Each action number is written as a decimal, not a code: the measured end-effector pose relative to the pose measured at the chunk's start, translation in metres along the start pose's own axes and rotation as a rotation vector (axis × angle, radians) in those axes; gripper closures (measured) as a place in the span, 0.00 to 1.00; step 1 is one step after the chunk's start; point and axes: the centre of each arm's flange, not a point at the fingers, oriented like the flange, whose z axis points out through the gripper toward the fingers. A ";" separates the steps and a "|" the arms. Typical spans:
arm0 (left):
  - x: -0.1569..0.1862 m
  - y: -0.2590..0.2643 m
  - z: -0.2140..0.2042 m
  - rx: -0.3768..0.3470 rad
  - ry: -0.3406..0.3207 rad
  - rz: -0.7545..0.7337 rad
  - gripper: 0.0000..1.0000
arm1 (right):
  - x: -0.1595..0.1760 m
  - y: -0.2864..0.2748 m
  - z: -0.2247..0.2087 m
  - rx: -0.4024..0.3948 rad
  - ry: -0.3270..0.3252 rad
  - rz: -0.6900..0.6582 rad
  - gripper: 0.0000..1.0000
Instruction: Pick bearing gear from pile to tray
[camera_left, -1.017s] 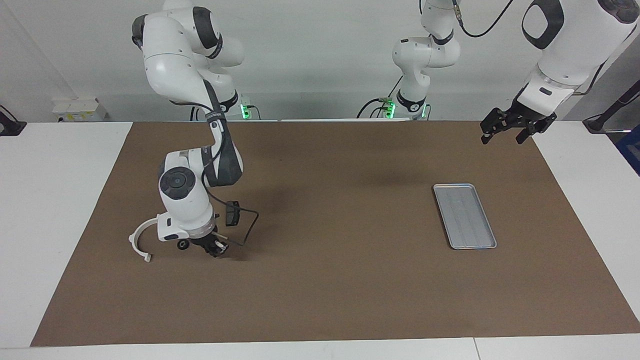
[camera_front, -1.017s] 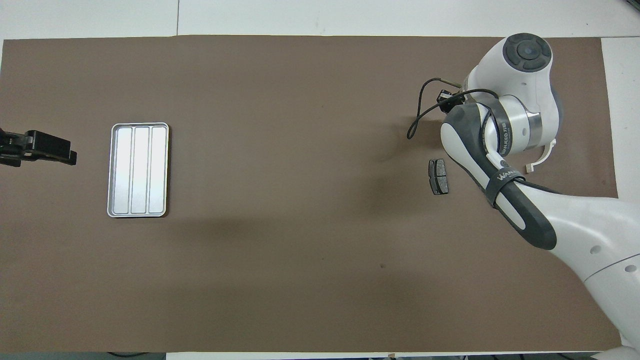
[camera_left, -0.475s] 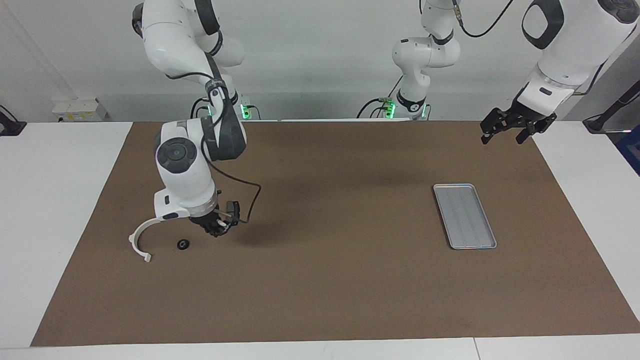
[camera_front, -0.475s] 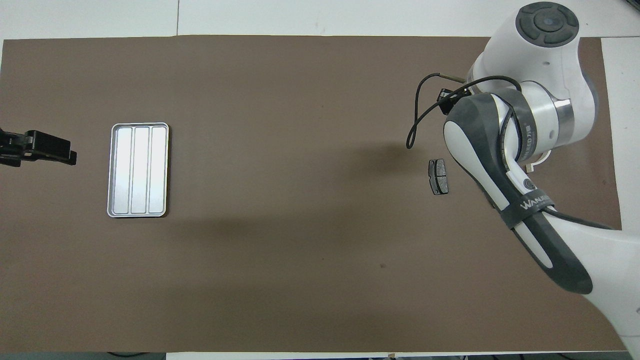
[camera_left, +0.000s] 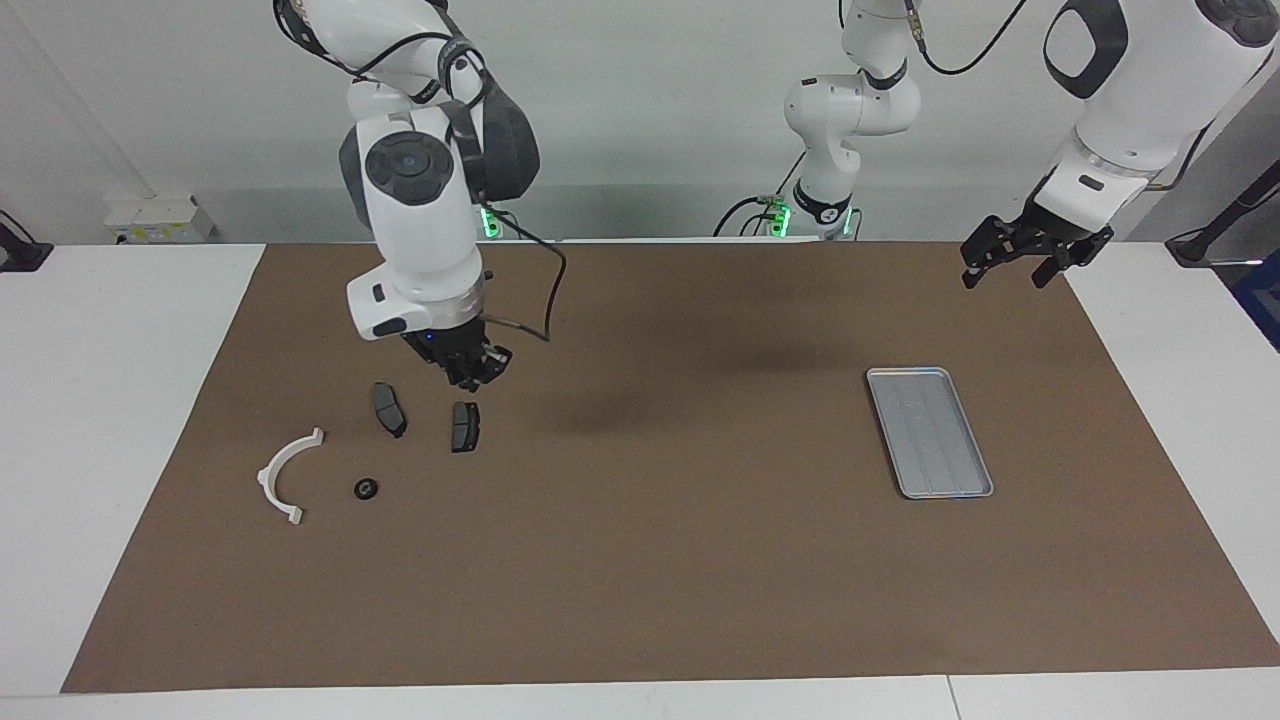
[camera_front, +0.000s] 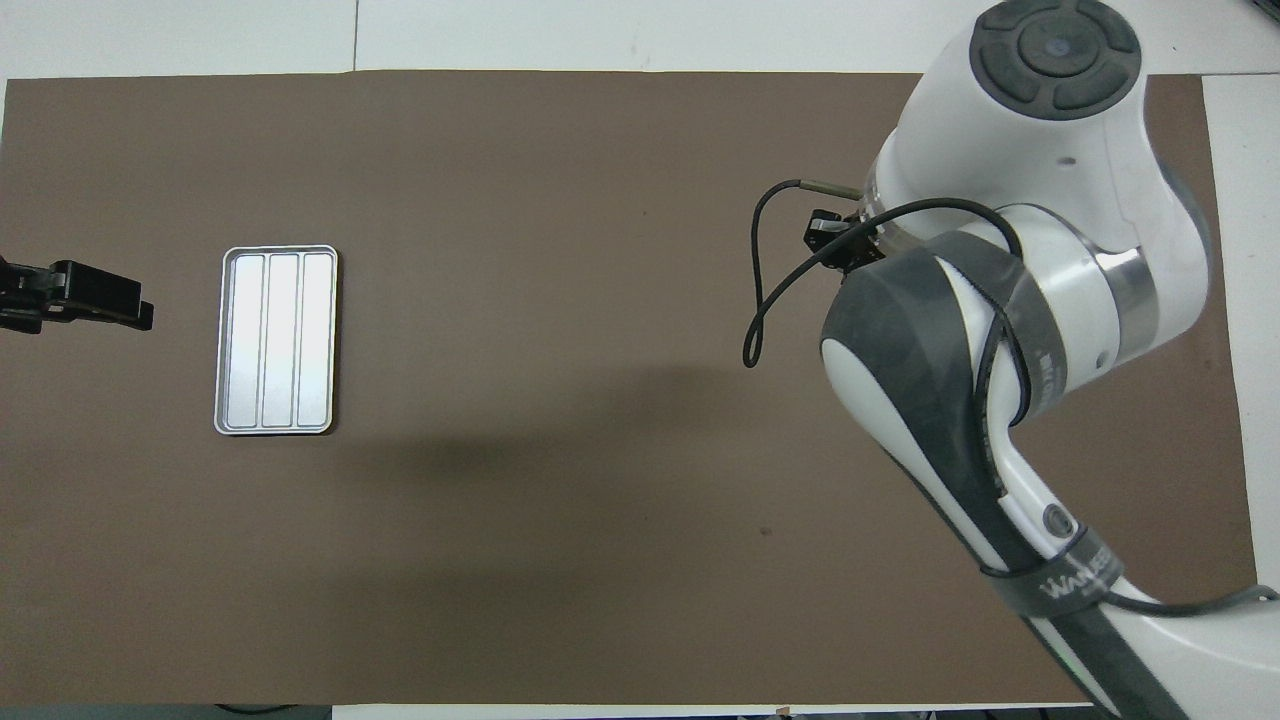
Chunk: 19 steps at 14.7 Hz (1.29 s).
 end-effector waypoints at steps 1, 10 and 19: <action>0.000 0.000 0.000 0.000 0.000 0.000 0.00 | -0.016 -0.015 -0.004 0.010 0.000 0.005 0.76; 0.000 0.000 0.000 0.000 0.000 0.000 0.00 | -0.120 -0.117 0.029 0.102 0.025 -0.061 0.76; 0.000 0.000 0.000 0.000 0.000 0.000 0.00 | -0.112 -0.151 0.117 0.149 0.009 -0.064 0.76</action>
